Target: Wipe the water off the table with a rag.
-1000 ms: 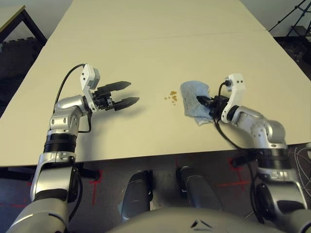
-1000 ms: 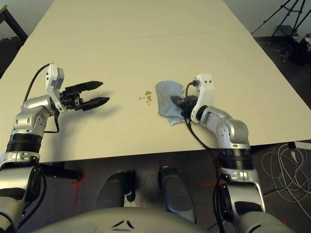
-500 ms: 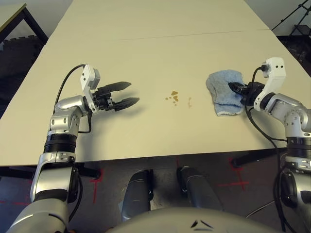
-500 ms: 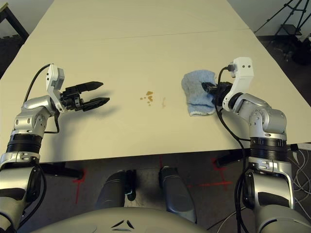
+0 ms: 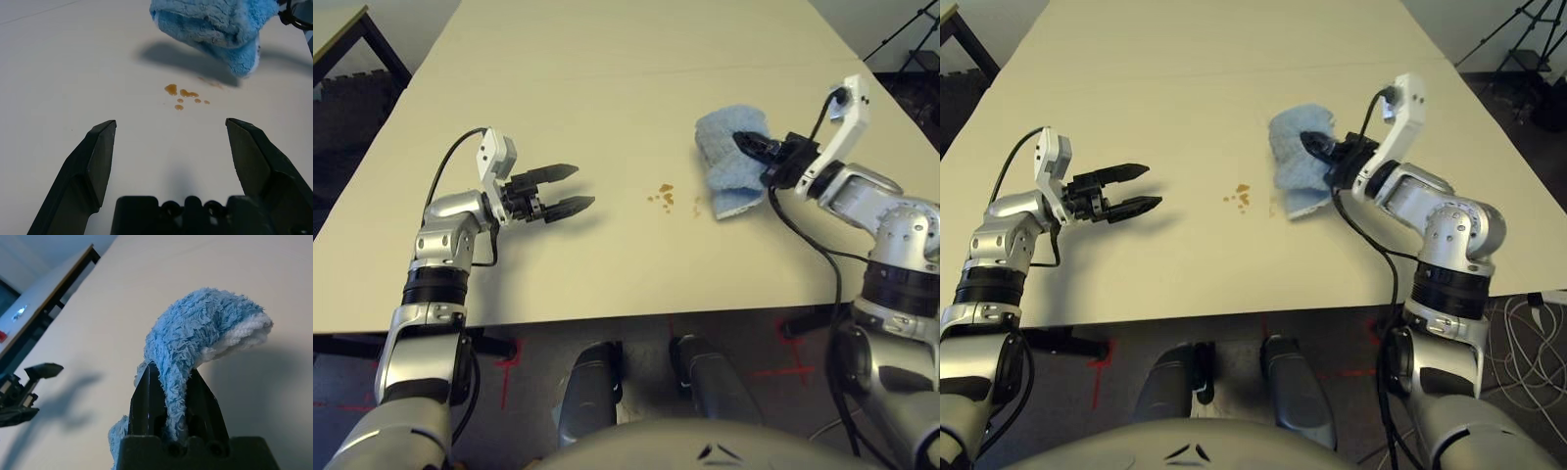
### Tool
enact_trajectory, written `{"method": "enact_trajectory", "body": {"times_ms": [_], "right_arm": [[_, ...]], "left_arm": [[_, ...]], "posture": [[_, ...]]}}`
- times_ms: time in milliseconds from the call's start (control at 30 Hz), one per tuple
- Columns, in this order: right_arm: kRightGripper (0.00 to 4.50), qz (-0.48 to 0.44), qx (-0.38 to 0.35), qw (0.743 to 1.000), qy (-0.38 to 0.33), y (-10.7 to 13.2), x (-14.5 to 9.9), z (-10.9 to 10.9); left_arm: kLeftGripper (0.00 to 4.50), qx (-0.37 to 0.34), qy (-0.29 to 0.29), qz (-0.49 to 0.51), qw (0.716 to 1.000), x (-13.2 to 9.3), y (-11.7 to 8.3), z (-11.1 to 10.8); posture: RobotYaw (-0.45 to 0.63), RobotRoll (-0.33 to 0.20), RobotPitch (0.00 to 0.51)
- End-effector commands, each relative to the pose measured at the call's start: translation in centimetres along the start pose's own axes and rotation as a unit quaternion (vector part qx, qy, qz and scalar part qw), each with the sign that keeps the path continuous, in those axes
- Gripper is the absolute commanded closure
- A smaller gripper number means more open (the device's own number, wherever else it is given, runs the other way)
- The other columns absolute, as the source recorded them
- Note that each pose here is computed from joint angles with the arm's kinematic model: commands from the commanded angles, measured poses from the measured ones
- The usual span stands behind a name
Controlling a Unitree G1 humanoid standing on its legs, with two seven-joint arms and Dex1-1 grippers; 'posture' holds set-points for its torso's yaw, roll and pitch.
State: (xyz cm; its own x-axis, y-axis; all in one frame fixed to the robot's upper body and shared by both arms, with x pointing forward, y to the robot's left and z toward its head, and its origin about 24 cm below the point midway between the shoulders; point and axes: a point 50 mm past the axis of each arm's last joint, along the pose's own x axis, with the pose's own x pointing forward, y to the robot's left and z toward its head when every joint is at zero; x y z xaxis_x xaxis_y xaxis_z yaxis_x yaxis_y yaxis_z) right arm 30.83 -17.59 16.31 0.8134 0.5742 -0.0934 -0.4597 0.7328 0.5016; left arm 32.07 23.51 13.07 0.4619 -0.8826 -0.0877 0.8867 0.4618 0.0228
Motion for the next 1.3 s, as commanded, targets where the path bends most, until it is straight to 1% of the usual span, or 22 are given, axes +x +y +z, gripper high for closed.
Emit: {"method": "enact_trajectory", "body": {"times_ms": [33, 133, 233, 400, 667, 1000, 1300], "right_arm": [[4.4, -0.019, -0.005, 1.0, 0.019, -0.6, 0.2, -1.7], [4.4, -0.039, -0.016, 0.999, 0.035, -1.5, 0.6, -2.9], [4.4, -0.05, -0.027, 0.997, 0.043, -2.1, 1.0, -3.7], [4.4, -0.049, -0.028, 0.997, 0.057, -2.2, 2.1, -5.0], [4.4, -0.003, -0.02, 0.995, 0.093, -0.1, 4.1, -7.5], [4.4, 0.057, -0.016, 0.991, 0.118, 3.0, 6.4, -9.0], [4.4, 0.097, -0.013, 0.985, 0.139, 5.0, 7.7, -10.0]], "left_arm": [[0.0, 0.002, 0.01, -0.007, 1.0, 0.0, -0.2, -0.3], [0.0, 0.002, 0.01, -0.005, 1.0, -0.2, -0.2, -0.4], [0.0, 0.002, 0.011, -0.004, 1.0, -0.3, -0.3, -0.4], [0.0, 0.006, 0.019, 0.001, 1.0, -0.9, -0.3, -0.5], [0.0, 0.005, 0.028, 0.0, 1.0, -1.7, -0.6, -0.7], [0.0, 0.001, 0.034, -0.011, 0.999, -2.0, -1.2, -0.7], [0.0, -0.003, 0.034, -0.013, 0.999, -1.9, -1.4, -0.8]], "posture": [[-0.25, 0.0, 0.144], [-0.24, 0.0, 0.142], [-0.24, 0.0, 0.143], [-0.23, 0.0, 0.145], [-0.21, 0.0, 0.151], [-0.2, 0.0, 0.158], [-0.2, 0.0, 0.16]]}}
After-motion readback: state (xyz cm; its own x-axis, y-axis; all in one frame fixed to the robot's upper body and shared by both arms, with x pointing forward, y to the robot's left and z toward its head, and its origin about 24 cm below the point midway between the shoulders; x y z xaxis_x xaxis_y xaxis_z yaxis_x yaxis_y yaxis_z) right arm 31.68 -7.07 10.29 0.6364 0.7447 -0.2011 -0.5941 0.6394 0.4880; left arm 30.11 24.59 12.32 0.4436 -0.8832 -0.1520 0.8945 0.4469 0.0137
